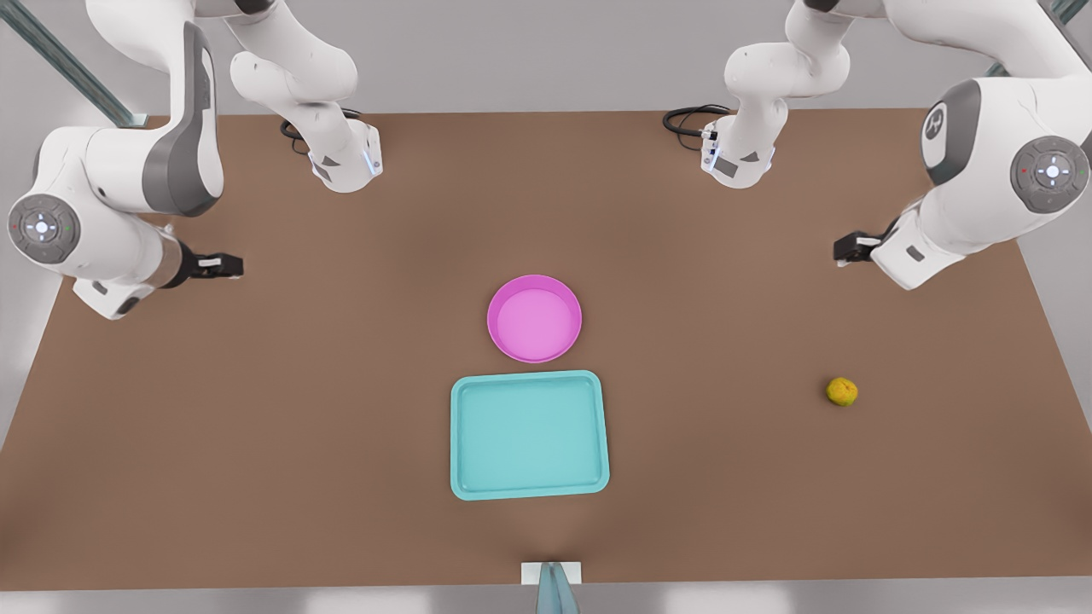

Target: Place the orange on the plate with the left arm and the plate on the tray with the right arm

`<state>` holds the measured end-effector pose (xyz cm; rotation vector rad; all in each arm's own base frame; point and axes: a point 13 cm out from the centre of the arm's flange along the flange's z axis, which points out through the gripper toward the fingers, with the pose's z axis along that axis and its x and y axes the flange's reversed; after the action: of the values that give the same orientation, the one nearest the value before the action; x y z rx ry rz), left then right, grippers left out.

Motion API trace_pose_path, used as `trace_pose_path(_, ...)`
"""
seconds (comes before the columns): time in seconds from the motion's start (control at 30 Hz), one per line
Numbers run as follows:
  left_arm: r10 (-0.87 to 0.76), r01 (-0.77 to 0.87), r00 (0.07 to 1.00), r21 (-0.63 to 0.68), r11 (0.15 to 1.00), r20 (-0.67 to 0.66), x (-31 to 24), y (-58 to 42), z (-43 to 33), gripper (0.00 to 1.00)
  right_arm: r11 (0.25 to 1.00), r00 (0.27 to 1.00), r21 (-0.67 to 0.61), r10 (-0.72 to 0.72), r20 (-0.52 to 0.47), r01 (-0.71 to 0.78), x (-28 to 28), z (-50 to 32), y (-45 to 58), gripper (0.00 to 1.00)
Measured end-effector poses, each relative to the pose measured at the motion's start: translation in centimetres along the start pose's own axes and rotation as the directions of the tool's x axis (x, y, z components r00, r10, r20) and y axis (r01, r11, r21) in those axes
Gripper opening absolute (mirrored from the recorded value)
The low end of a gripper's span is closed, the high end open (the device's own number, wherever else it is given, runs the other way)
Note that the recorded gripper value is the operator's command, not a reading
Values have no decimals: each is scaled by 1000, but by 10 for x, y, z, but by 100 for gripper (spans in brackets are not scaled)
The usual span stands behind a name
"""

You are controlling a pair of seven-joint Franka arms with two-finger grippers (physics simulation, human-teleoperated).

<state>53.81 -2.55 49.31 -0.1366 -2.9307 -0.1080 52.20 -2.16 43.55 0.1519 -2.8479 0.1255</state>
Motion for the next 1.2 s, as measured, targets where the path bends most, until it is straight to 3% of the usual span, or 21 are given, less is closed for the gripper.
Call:
trace_pose_path(0.07,-9,9,1000,1,1000,6,-12,2,8,100,1000,1000,4,-6,29,6,-7,-2,-2,100)
trace_pose_path(0.2,-131,144,975,63,988,-177,-96,84,187,100,1000,998,8,-19,62,19,-16,-4,-3,100)
trace_pose_path(0.37,-169,183,973,80,980,-159,-131,114,337,100,999,998,5,-38,57,37,-28,7,0,100)
trace_pose_path(0.6,-195,193,981,72,979,19,-175,138,387,100,999,997,4,-50,61,50,-31,9,0,100)
trace_pose_path(1.17,-190,186,980,67,980,59,-183,146,438,100,998,997,1,-60,49,60,-30,13,-3,100)
trace_pose_path(1.2,-190,186,980,66,980,60,-183,146,438,82,998,997,0,-61,48,61,-30,13,-3,100)
